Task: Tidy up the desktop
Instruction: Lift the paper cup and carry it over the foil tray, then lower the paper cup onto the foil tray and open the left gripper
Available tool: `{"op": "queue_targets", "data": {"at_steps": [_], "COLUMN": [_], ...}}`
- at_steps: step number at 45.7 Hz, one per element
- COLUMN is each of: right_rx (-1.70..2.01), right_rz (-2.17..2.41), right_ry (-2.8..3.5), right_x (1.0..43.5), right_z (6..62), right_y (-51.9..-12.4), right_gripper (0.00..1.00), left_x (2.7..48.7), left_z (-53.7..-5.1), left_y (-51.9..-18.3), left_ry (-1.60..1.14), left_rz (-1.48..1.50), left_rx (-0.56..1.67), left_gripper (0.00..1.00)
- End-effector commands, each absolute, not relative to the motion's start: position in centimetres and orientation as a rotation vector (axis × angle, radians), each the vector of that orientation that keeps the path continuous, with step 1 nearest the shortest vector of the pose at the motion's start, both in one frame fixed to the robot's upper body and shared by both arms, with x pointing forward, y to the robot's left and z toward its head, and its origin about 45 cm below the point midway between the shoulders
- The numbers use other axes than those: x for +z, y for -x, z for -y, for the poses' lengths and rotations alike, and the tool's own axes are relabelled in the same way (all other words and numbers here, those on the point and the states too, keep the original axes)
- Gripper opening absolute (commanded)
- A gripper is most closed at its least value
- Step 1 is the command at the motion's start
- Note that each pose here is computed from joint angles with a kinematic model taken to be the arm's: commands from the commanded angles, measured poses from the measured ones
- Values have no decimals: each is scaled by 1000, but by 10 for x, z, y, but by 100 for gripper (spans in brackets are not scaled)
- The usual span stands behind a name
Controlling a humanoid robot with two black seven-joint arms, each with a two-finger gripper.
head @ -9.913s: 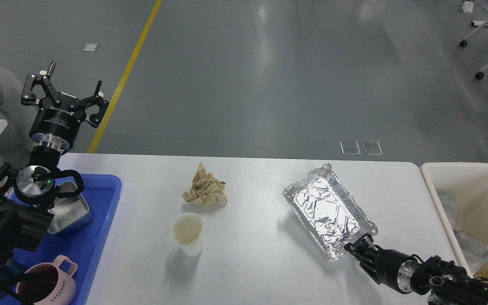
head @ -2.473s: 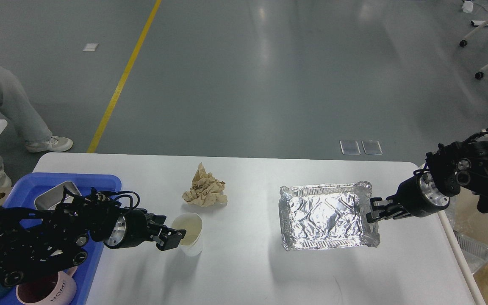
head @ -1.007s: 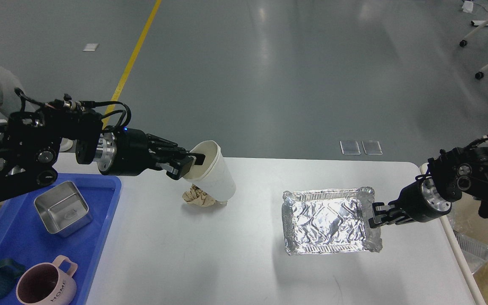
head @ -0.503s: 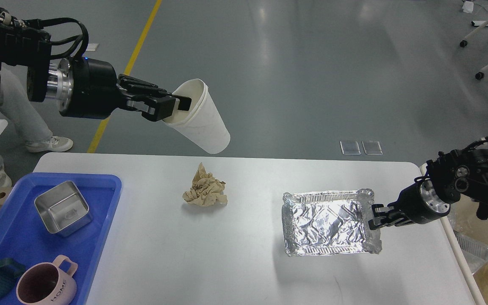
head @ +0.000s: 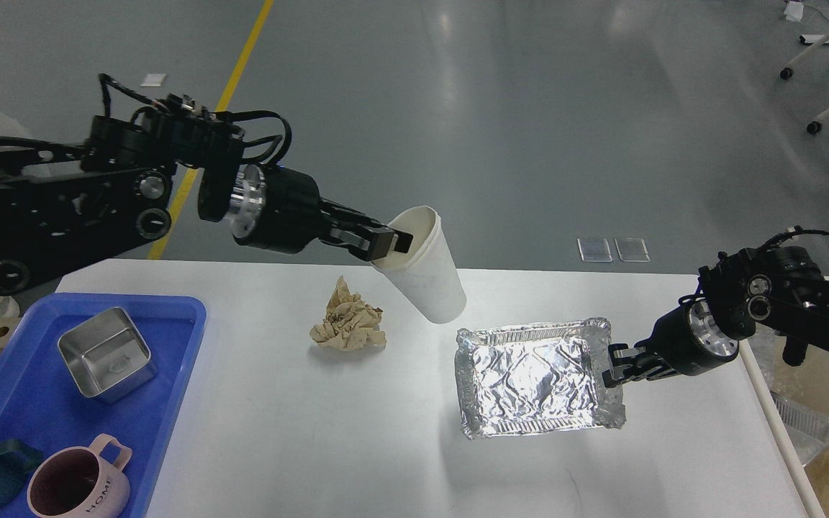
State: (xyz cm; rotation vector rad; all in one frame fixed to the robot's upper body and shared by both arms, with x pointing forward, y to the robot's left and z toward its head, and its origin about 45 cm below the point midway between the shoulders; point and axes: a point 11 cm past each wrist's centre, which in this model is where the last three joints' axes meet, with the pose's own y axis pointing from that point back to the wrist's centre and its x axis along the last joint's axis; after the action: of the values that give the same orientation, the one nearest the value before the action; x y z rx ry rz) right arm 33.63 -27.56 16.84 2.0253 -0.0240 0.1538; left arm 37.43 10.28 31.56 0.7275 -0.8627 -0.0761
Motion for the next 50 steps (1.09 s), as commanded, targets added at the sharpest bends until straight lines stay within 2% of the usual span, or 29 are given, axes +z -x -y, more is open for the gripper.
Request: {"op": "queue_targets", "data": {"at_steps": [1, 23, 38, 44, 50], "right_rx": [160, 180, 185, 186, 185], "right_rz": [18, -24, -30, -30, -29], "right_ry": [-2028, -2035, -2046, -2045, -2044], "right_x": [169, 176, 182, 182, 182], "right_z": [272, 261, 256, 256, 256], "right_y": [-337, -340, -343, -343, -344], "right_gripper": [0, 0, 0, 0, 0], "left_x": [290, 222, 202, 200, 197], "left_z": [-68, -6, 32, 33, 32], "left_y": [-372, -369, -352, -350, -350], "left_ry": [-714, -745, -671, -669, -669], "left_rz": [856, 831, 815, 806, 792], "left_rx": [-123, -167, -137, -137, -127], "left_gripper": [2, 3, 6, 13, 28]}}
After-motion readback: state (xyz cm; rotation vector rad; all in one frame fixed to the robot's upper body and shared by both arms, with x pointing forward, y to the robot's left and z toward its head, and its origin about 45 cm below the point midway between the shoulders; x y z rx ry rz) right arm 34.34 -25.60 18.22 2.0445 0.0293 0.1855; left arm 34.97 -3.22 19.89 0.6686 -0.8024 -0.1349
